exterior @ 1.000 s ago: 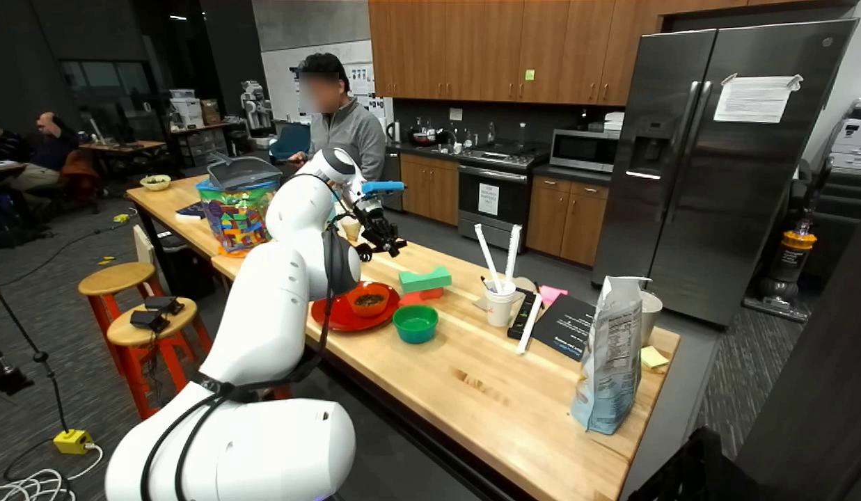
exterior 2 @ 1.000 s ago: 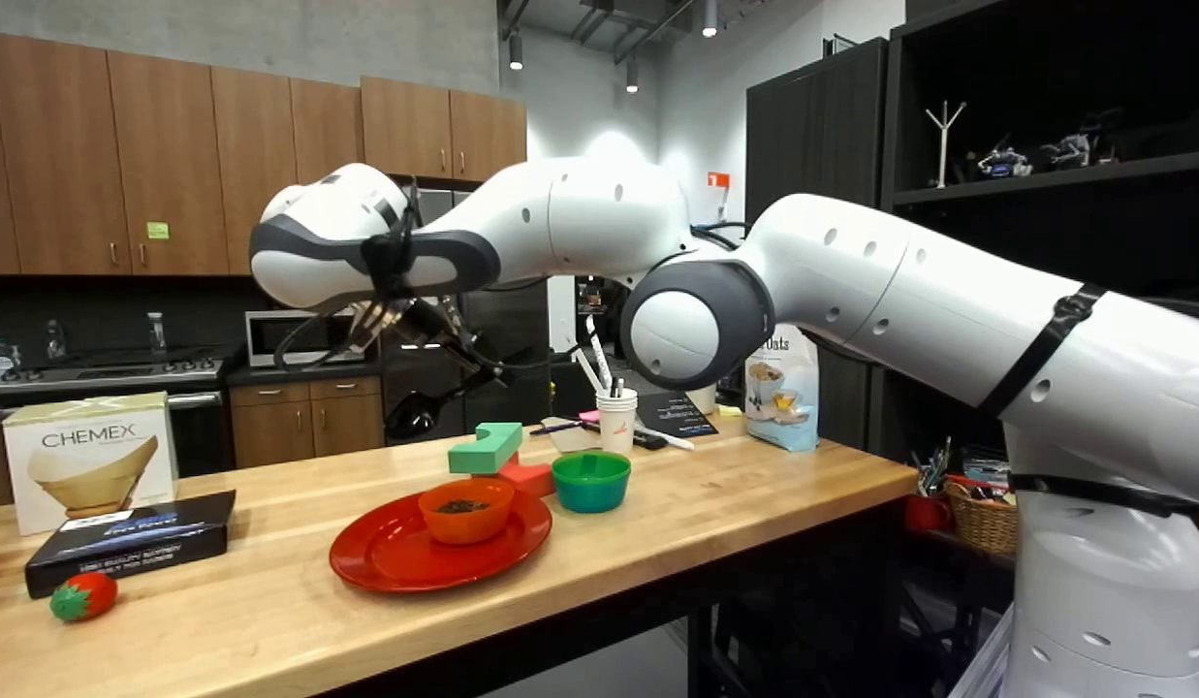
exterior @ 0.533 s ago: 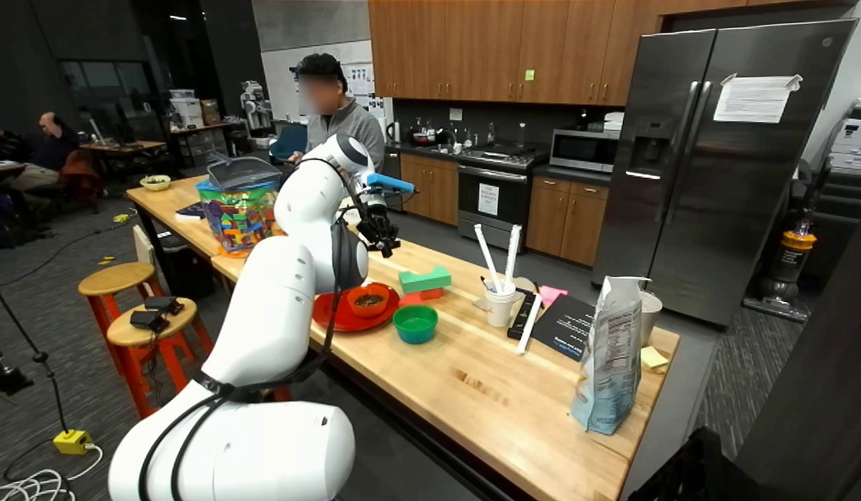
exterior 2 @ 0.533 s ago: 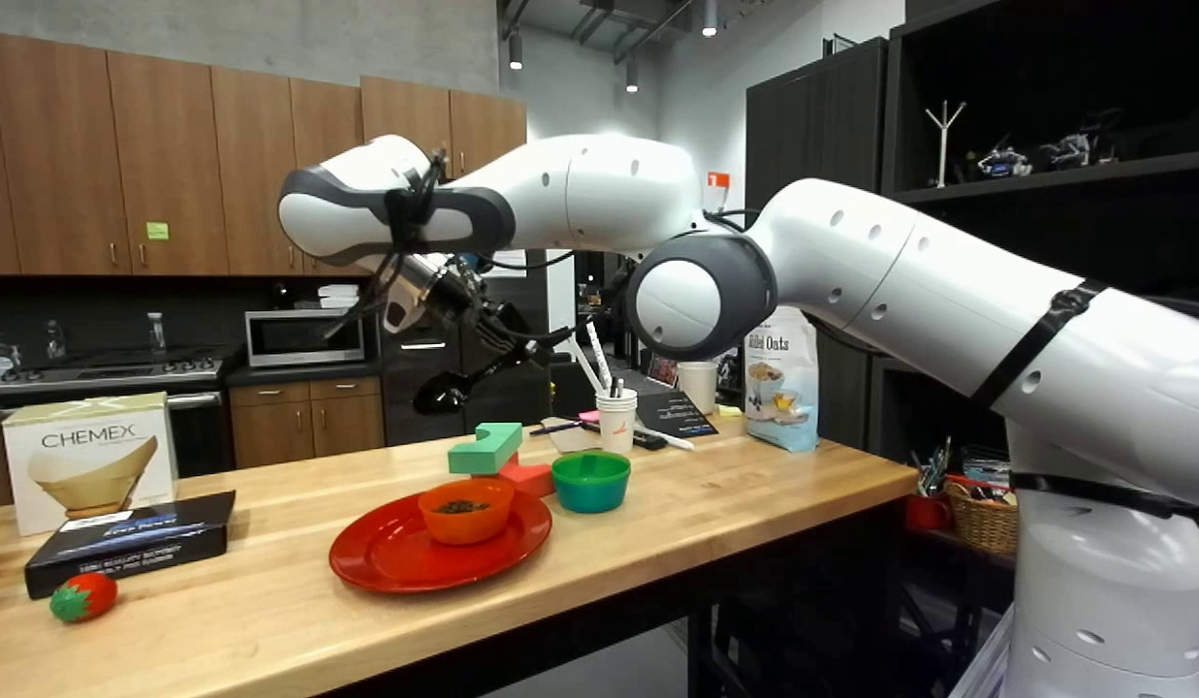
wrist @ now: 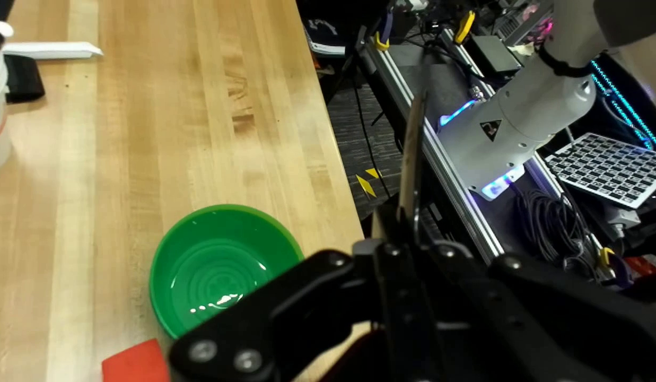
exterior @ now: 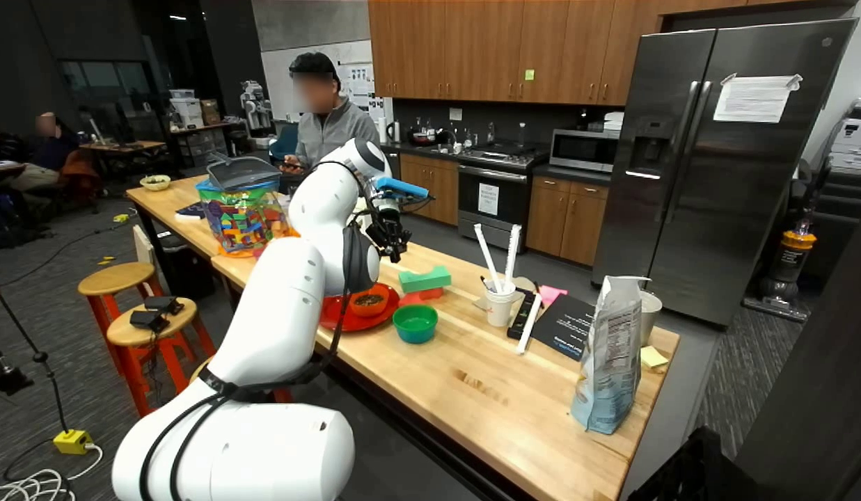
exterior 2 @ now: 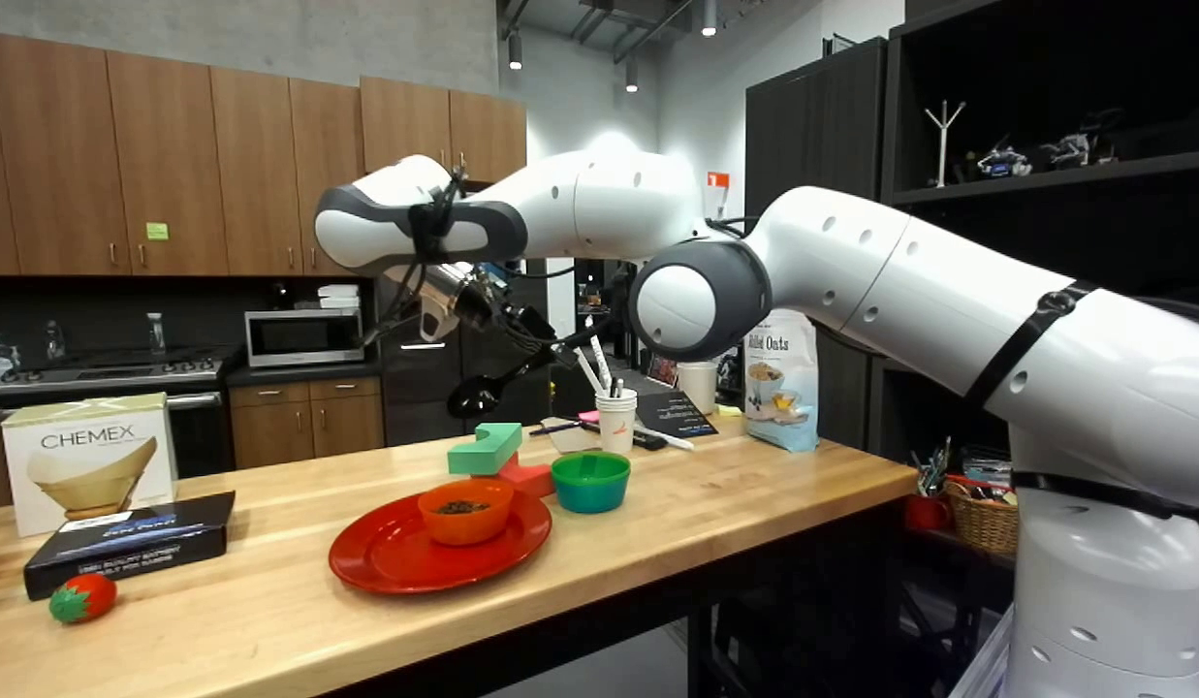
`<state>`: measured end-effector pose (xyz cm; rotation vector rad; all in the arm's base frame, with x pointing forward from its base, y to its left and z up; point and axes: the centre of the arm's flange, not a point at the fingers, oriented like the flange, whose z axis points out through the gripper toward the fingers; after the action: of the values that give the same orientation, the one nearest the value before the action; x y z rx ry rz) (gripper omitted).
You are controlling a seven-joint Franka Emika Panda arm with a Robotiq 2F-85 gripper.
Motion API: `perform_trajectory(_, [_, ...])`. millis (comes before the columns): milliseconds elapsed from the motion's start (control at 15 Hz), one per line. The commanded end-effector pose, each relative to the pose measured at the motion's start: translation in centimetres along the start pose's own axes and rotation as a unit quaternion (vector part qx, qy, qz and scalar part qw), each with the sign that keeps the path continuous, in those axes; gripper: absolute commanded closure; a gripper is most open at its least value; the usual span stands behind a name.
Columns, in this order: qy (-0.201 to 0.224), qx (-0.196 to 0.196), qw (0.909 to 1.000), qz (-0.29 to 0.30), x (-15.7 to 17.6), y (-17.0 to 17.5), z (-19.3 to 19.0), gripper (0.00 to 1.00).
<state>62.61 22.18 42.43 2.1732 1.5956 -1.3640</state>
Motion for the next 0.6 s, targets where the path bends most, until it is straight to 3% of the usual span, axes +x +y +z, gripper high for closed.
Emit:
perform_trajectory(0, [0.009, 0.033, 0.999, 0.028, 0.0, 2.1, -5.1, 0.99])
perform_trajectory(533, [0.036, 0.081, 0.9931, 0.076, -0.5, 0.1, -1.7, 0.99])
